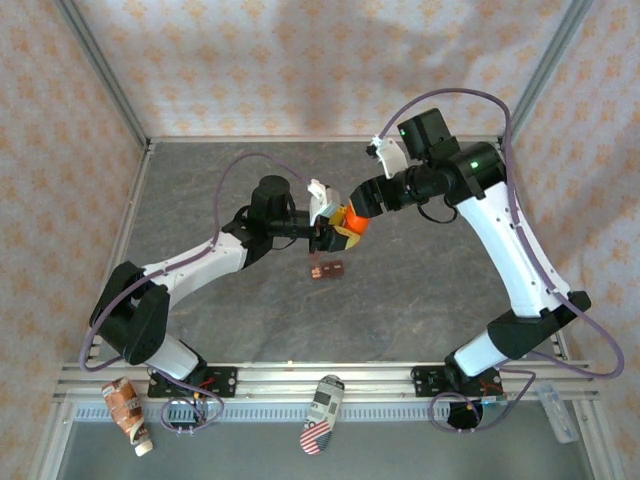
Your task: Sort the pills into containers
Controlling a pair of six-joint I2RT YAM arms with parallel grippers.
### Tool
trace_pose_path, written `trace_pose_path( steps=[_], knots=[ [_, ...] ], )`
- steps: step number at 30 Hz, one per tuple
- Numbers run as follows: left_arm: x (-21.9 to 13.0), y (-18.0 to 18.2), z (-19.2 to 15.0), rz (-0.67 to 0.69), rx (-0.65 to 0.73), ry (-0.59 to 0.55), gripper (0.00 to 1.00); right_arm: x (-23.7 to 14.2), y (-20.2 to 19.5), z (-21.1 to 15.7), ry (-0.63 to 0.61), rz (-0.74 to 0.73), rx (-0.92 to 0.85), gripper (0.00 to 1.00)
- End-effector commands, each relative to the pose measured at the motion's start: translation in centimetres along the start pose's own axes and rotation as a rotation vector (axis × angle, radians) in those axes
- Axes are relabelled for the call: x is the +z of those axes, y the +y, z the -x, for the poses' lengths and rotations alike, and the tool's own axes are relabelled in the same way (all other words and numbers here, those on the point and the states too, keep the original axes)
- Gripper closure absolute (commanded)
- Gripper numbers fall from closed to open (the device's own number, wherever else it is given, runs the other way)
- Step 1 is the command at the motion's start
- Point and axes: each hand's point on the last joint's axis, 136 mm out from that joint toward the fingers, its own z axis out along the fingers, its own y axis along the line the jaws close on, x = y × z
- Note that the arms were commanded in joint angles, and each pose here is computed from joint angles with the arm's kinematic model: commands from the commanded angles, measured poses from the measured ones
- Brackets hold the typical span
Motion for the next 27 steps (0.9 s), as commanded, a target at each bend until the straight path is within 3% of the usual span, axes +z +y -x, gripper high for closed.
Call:
trace_pose_path(
  steps=[1,8,12,14,18,27],
  knots=[
    [-0.1,-0.5,2.0,-0.033,0.044,-0.034,1.00,0.5,-0.4,0.0,0.008,-0.024,-0.007,0.28],
    [-0.2,-0.7,2.1,-0.032,0.052,-0.031,1.00,1.1,-0.4,-0.1,0.019,-0.012,0.000,0.30],
    [-0.2,-0.7,2.2,-0.031,0.052,-0.031,1.00,1.6,-0.1,-0.4,0.033,0.013,0.011,0.39],
    [-0.2,-0.7,2.3,-0.027,0.057,-0.033,1.00,2.0,-0.1,-0.7,0.044,0.024,0.020,0.49],
    [-0.3,-0.3,2.5,0.006,0.071,-0.039,1.00,2.8,0.0,-1.1,0.045,0.039,0.066,0.54],
    [-1.6,2.4,3.9,0.296,0.221,-0.136,1.00,8.1,-1.9,-1.6,0.059,-0.088,0.371,0.58]
  ],
)
